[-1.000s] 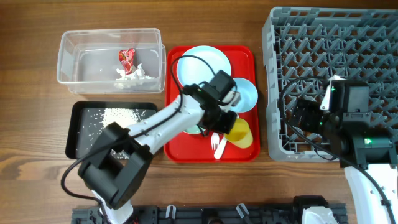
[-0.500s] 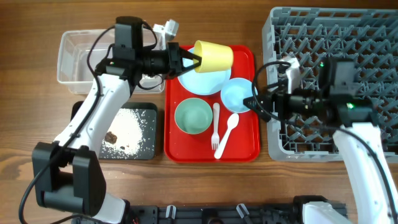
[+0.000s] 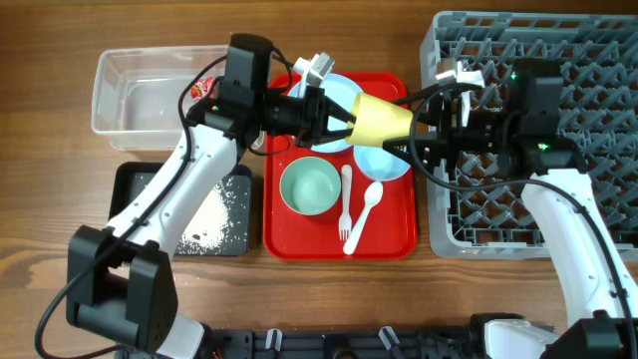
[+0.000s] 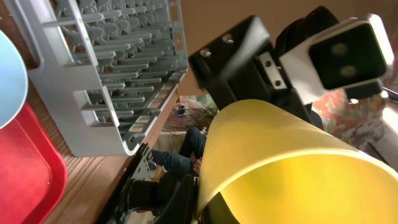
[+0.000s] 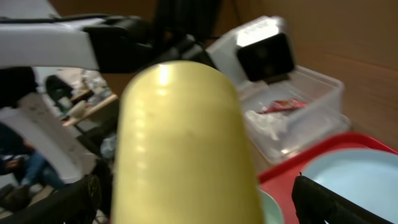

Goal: Sort waste into correct bins and load items into the dishwasher rack
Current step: 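Hand the yellow cup from the left gripper to the right gripper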

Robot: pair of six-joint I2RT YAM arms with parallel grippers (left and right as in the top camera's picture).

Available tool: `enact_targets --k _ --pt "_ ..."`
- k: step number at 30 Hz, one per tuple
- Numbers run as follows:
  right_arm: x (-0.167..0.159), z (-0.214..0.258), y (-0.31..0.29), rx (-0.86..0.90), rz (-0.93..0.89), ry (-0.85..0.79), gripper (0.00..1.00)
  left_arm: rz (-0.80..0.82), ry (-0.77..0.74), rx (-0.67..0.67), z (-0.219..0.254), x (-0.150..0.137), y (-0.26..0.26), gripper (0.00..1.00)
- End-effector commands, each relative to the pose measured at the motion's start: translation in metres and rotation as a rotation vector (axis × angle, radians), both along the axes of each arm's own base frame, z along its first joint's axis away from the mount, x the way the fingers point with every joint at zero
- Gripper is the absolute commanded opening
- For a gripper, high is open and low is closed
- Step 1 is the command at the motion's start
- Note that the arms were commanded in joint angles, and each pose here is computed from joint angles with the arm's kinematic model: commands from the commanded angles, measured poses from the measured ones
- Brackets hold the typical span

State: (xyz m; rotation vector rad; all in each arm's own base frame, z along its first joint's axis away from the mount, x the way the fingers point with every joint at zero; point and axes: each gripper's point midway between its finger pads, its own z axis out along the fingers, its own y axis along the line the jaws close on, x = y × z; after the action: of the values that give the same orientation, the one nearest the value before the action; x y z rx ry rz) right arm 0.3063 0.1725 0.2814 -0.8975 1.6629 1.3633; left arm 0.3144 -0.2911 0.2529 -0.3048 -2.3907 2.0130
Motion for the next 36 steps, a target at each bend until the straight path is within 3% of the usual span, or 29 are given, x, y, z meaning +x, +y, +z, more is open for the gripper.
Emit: enact_targets --k 1,6,10,21,26,34,35,36 --pt "-0.017 0.017 0.004 0.090 0.117 0.047 0.99 -0.021 0.001 -0.016 0.005 -0.004 -0.001 0.04" --pt "-0.017 0.016 0.004 0.089 0.115 0.051 0.86 -0.022 0.002 -0.017 0.005 -0.004 -0.001 0.04" --pt "-0.001 0.004 0.002 0.032 0.010 0.129 0.86 -0.018 0.023 -0.014 0.006 -0.004 -0.001 0.04" --pt "-0.001 0.005 0.002 0.032 0.011 0.123 0.80 -0.018 0.014 -0.017 0.006 -0.004 -0.002 0.04" --pt "-0.001 0.005 0.002 0.032 0.011 0.123 0.68 -0.017 0.020 -0.017 0.006 -0.004 -0.002 0.04" --pt "0.001 0.004 0.002 0.028 0.004 0.120 0.56 -0.017 0.020 -0.016 0.006 -0.004 -0.002 0.04" --pt "0.002 0.003 0.002 0.024 -0.003 0.122 0.54 -0.016 0.019 -0.016 0.006 -0.003 -0.002 0.06" --pt "0.003 0.002 0.001 0.017 -0.014 0.124 0.52 -0.014 0.017 -0.014 0.006 -0.003 -0.002 0.15"
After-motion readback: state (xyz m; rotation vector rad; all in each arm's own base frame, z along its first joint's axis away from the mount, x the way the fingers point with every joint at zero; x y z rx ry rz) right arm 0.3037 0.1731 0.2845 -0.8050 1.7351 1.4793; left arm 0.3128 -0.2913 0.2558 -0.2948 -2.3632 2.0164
